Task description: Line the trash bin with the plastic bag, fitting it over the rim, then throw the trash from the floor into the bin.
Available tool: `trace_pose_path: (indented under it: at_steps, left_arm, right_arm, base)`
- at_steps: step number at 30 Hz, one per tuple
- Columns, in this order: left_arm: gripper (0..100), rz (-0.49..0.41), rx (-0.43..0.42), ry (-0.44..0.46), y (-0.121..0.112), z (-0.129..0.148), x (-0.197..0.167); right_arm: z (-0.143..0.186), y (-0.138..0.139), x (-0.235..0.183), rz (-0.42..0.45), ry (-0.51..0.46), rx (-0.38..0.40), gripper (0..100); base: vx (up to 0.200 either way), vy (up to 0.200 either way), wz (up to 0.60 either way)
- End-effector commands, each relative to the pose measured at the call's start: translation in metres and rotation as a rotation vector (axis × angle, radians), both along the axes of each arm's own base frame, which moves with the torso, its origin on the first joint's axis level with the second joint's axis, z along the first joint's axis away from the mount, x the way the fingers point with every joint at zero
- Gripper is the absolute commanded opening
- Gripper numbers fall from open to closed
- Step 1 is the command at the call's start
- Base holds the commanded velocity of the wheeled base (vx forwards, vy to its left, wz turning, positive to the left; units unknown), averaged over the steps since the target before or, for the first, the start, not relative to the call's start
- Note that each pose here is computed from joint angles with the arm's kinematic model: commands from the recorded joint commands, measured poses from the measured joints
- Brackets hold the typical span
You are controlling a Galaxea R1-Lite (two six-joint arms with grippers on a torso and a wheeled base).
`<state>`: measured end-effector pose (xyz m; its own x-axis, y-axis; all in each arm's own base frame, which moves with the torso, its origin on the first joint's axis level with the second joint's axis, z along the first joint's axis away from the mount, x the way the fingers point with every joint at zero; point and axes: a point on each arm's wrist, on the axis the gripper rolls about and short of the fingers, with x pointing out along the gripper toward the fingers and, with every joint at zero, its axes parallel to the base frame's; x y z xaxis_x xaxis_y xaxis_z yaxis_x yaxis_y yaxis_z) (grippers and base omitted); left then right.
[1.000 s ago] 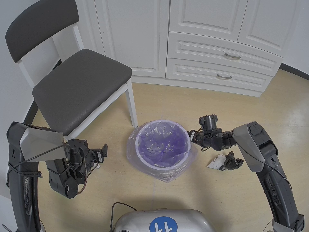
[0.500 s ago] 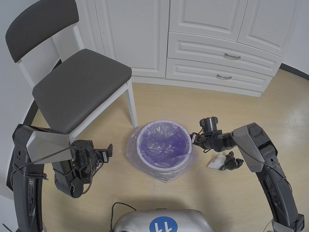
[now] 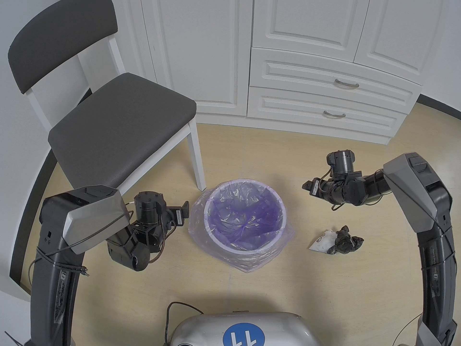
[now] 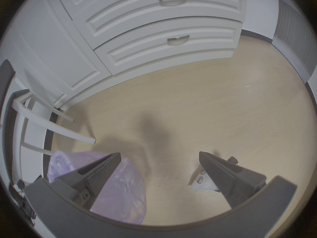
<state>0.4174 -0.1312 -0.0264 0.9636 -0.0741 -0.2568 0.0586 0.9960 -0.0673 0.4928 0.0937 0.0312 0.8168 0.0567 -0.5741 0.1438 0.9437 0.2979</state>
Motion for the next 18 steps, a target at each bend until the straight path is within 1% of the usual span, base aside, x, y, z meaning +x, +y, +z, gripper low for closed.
trace_pose_path:
  at_steps: [1, 3, 5, 7, 8, 9, 11, 12, 13, 15, 18]
  left_arm:
    - [100, -0.007, 0.019, 0.064, -0.013, -0.03, 0.034]
    - [100, -0.007, 0.026, 0.08, -0.014, -0.043, 0.039]
    - [100, -0.014, 0.026, 0.08, -0.014, -0.05, 0.047]
    - [100, -0.023, 0.024, 0.079, -0.014, -0.054, 0.053]
    - [100, -0.023, 0.024, 0.079, -0.014, -0.054, 0.053]
    - [100, -0.047, 0.027, 0.099, -0.013, -0.054, 0.057]
    - [100, -0.067, 0.028, 0.132, -0.012, -0.052, 0.061]
    - [100, -0.069, 0.028, 0.134, -0.012, -0.052, 0.061]
    - [100, -0.085, 0.026, 0.149, -0.014, -0.05, 0.066]
    - [100, -0.085, 0.026, 0.149, -0.014, -0.05, 0.066]
    - [100, -0.099, 0.043, 0.163, -0.018, -0.054, 0.077]
  right_arm:
    - [0.038, -0.018, -0.048, -0.024, -0.085, -0.042, 100]
    - [0.033, -0.017, -0.051, -0.005, -0.139, -0.062, 100]
    - [0.033, -0.018, -0.053, 0.023, -0.181, -0.109, 100]
    - [0.032, -0.018, -0.054, 0.034, -0.194, -0.148, 100]
    - [0.032, -0.018, -0.054, 0.034, -0.194, -0.148, 100]
    - [0.034, -0.018, -0.056, 0.022, -0.213, -0.174, 100]
    - [0.039, -0.018, -0.058, 0.014, -0.234, -0.178, 100]
    - [0.039, -0.018, -0.058, 0.012, -0.234, -0.179, 100]
    - [0.045, -0.019, -0.06, 0.013, -0.251, -0.181, 100]
    - [0.045, -0.019, -0.06, 0.013, -0.251, -0.181, 100]
    - [0.049, -0.024, -0.061, 0.007, -0.256, -0.184, 100]
  base:
    - [0.0, 0.0, 0.0]
    - [0.0, 0.0, 0.0]
    - [0.0, 0.0, 0.0]
    - [0.0, 0.0, 0.0]
    - [0.0, 0.0, 0.0]
    - [0.0, 0.0, 0.0]
    - [0.0, 0.0, 0.0]
    - [0.0, 0.0, 0.0]
    - [0.0, 0.0, 0.0]
    - [0.0, 0.0, 0.0]
    - [0.0, 0.0, 0.0]
